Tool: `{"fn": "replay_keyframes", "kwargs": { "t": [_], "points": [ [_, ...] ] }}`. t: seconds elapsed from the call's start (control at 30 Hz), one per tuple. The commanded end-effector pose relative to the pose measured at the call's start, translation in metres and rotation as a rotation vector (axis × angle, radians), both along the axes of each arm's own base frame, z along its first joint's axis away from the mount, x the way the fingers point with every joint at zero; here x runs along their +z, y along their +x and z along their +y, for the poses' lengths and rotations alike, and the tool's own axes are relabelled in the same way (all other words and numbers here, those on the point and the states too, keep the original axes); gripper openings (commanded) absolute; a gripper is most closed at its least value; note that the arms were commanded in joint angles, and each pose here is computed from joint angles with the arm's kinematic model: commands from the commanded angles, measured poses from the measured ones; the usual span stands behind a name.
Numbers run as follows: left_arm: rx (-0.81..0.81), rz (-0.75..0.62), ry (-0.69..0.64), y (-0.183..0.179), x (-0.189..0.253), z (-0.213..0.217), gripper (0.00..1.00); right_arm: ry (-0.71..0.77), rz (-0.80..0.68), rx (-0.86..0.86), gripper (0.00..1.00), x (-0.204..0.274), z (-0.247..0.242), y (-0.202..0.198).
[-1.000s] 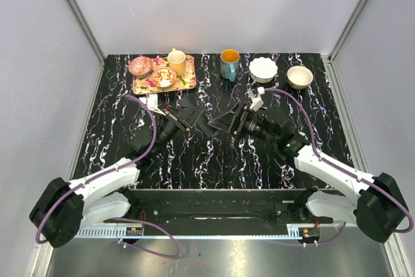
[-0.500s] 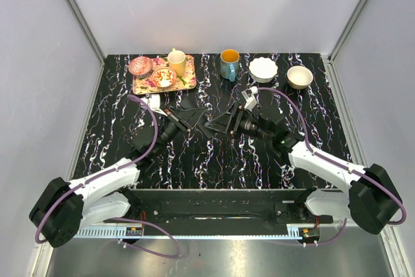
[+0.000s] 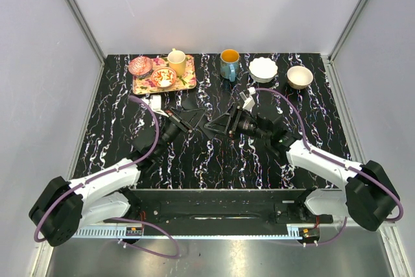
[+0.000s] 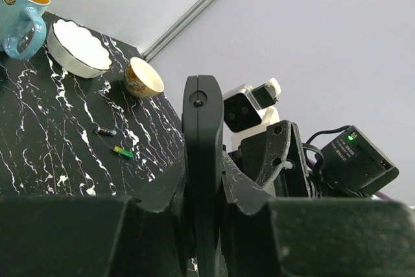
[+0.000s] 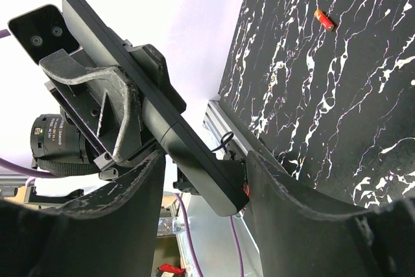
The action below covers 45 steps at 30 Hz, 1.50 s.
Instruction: Load the batteries into the remote control
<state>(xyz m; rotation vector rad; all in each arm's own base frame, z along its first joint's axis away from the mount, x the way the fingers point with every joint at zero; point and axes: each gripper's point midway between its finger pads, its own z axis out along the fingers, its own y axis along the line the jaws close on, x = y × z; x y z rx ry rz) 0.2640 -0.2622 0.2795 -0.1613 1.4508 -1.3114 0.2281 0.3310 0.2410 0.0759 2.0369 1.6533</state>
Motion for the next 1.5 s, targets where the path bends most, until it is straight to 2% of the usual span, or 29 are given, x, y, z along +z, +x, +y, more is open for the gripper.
{"fn": "replay_keyframes", "kwargs": {
  "t": [0.0,0.13,0.27,0.5,0.6,0.63,0.73,0.9,0.97,1.17,1.27,1.33,1.47],
  "points": [
    [0.022,-0.093,-0.060,-0.001,0.034,0.003,0.00,0.071,-0.055,0.010,0.58,0.029,0.004,0.003],
    [0.022,-0.096,-0.061,-0.002,0.034,0.003,0.00,0.078,-0.050,0.008,0.56,0.029,0.004,0.004],
    [0.023,-0.099,-0.063,-0.003,0.035,0.003,0.00,0.081,-0.045,0.012,0.47,0.027,0.006,0.004],
    [0.030,-0.102,-0.070,-0.003,0.037,0.004,0.00,0.073,-0.038,0.009,0.46,0.021,0.003,0.002],
    [0.028,-0.095,-0.066,-0.002,0.035,0.003,0.00,0.072,-0.036,0.012,0.55,0.022,0.003,0.001],
    [0.028,-0.094,-0.065,-0.002,0.035,0.003,0.00,0.069,-0.037,0.012,0.66,0.023,0.003,0.001],
    [0.030,-0.076,-0.061,0.000,0.029,0.002,0.00,0.055,-0.047,0.003,0.81,0.028,0.001,0.002],
    [0.042,-0.046,-0.059,0.001,0.021,0.004,0.00,0.013,-0.090,-0.021,0.89,0.037,-0.005,0.006],
    [0.049,-0.026,-0.060,0.003,0.017,0.005,0.00,-0.030,-0.107,-0.033,0.90,0.043,-0.009,0.006],
    [0.019,0.053,-0.026,0.011,0.006,0.004,0.00,-0.324,-0.255,-0.053,0.91,0.043,-0.047,-0.004],
    [-0.050,0.110,-0.019,0.014,0.001,-0.001,0.00,-0.512,-0.345,-0.033,0.90,0.037,-0.068,-0.010],
    [-0.106,0.162,-0.011,0.017,-0.005,-0.006,0.00,-0.616,-0.338,-0.013,0.88,0.025,-0.078,-0.016],
    [-0.251,0.263,-0.051,0.016,-0.012,-0.023,0.00,-0.767,-0.400,0.011,0.87,0.019,-0.080,-0.020]
  ]
}}
